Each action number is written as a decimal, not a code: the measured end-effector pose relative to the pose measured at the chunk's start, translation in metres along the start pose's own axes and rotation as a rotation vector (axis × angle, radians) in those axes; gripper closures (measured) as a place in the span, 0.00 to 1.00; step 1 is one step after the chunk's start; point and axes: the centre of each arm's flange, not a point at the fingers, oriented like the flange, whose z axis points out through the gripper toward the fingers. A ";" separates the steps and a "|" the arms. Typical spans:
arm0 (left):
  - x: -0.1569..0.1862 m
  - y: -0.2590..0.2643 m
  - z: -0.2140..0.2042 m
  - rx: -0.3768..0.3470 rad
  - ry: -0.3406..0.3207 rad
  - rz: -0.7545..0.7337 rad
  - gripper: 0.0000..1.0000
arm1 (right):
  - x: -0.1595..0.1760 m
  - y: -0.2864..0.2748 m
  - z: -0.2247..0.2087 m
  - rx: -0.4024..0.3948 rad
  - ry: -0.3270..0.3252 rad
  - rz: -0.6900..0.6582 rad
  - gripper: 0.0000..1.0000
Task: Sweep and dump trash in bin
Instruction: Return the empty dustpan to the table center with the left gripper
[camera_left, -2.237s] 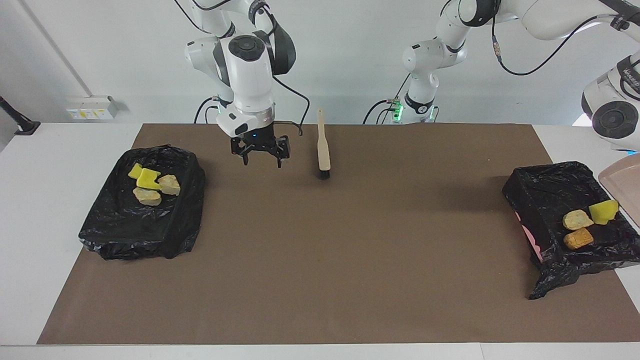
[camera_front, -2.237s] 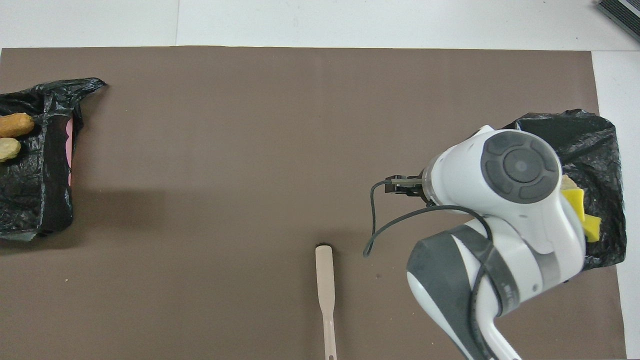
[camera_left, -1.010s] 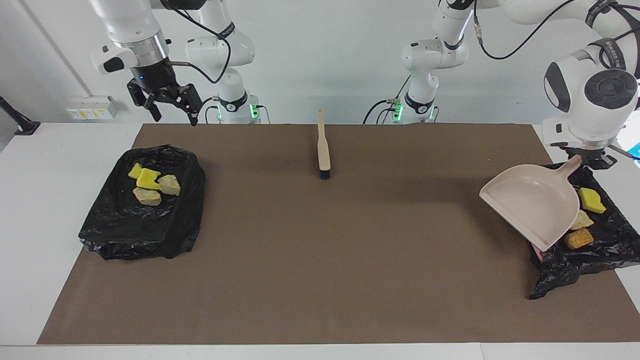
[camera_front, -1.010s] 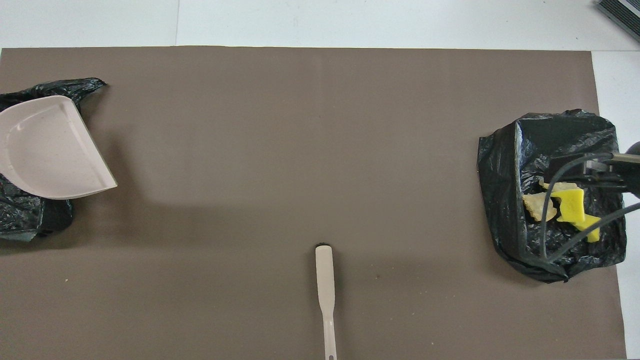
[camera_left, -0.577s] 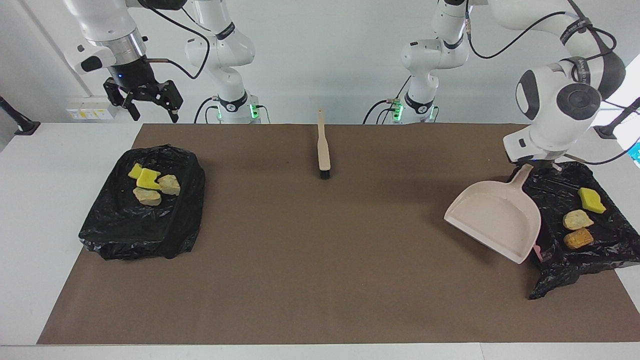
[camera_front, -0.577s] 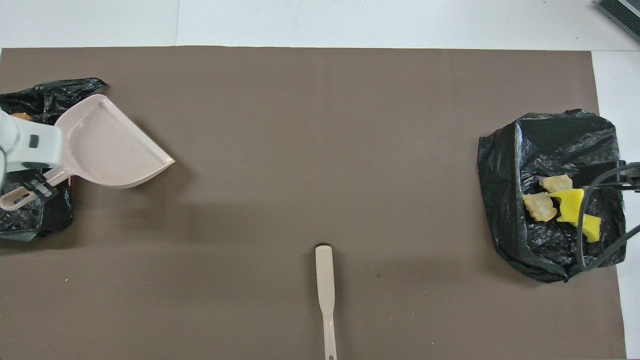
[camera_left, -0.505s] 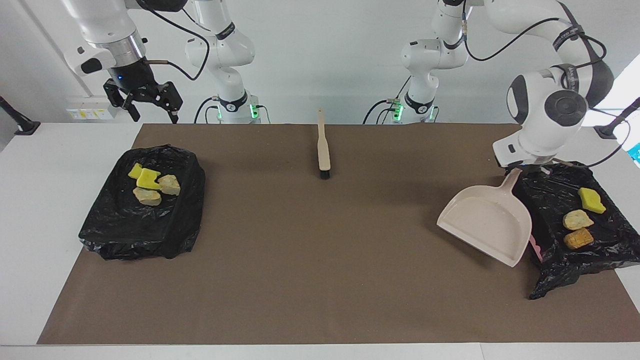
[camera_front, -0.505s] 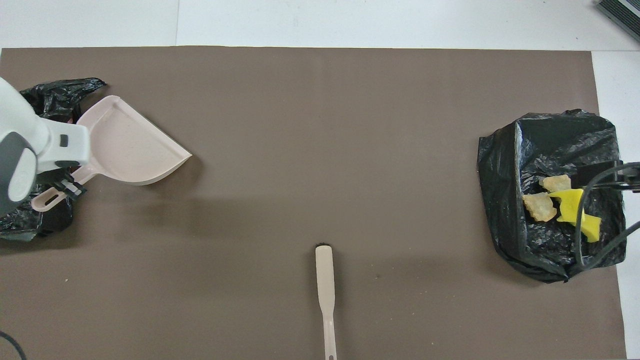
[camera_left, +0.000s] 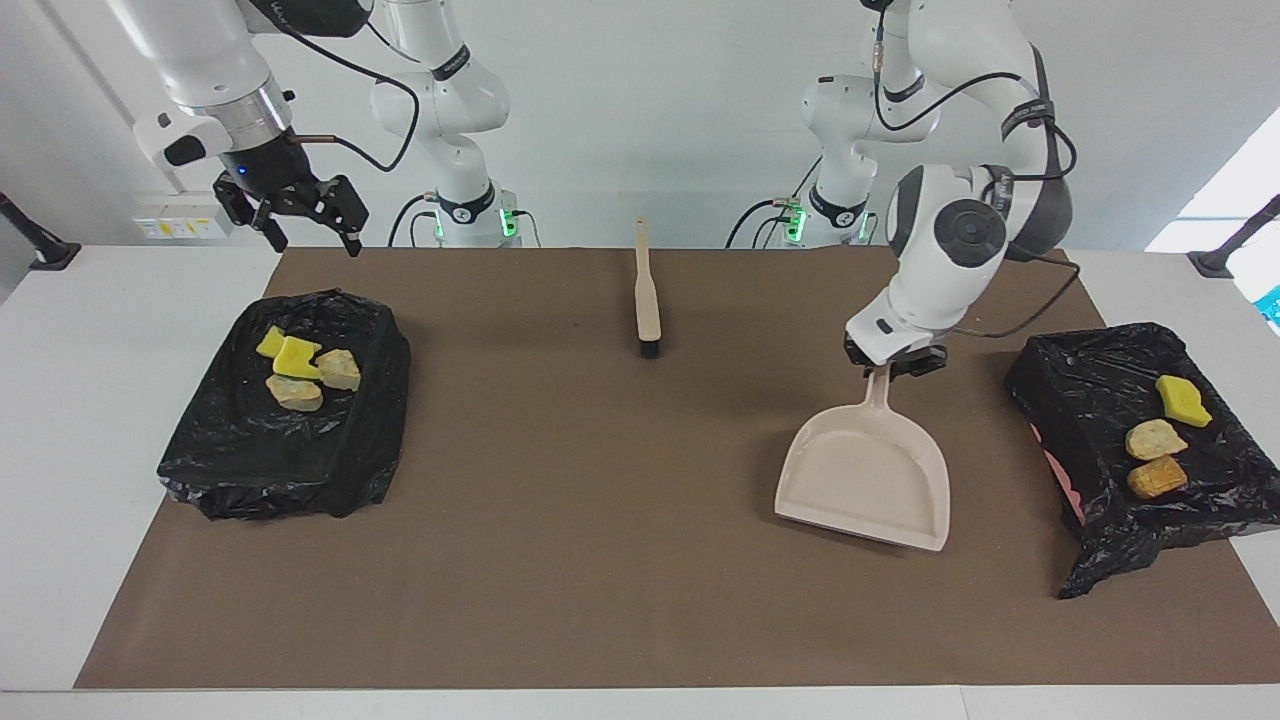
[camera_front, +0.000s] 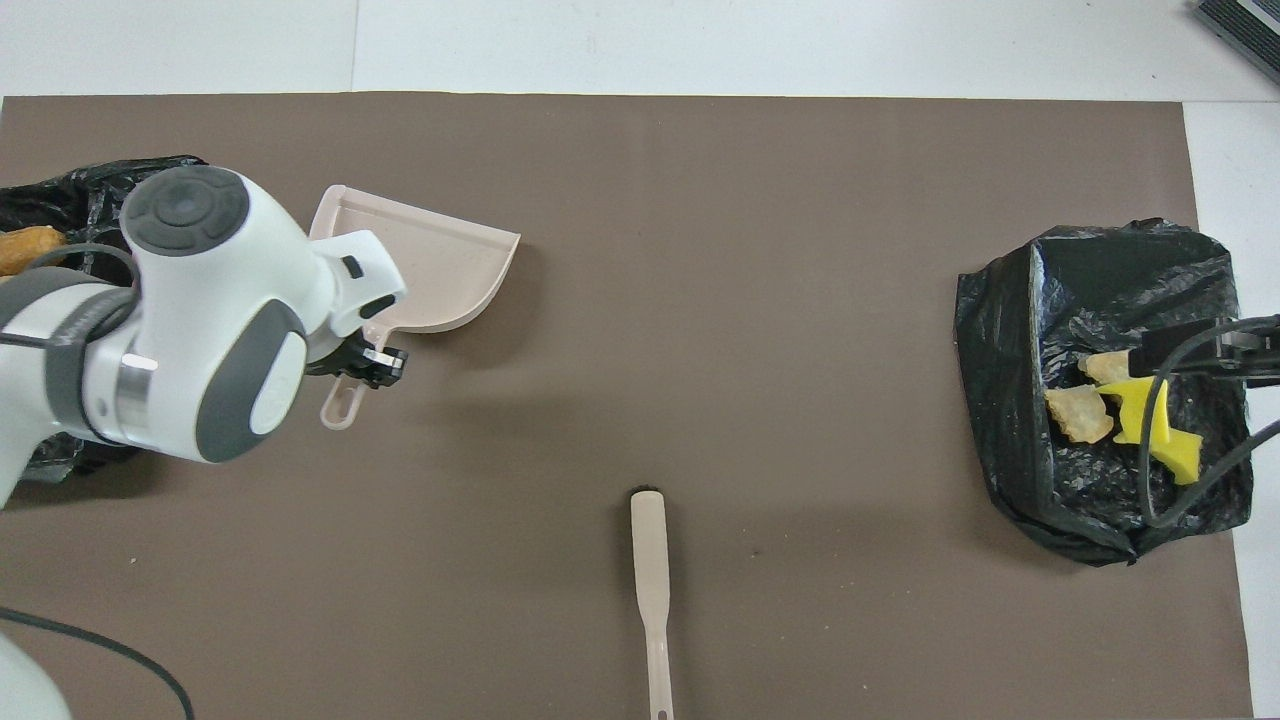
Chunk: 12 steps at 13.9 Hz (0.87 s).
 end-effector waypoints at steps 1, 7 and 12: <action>0.003 0.032 0.003 -0.022 0.027 -0.050 0.69 | 0.000 0.001 0.002 0.000 -0.004 0.000 0.00; 0.004 0.175 0.030 -0.178 0.107 -0.255 0.69 | -0.001 0.003 0.015 -0.001 -0.018 0.004 0.00; 0.016 0.246 0.054 -0.192 0.114 -0.334 0.69 | 0.000 0.004 0.018 -0.020 -0.011 -0.034 0.00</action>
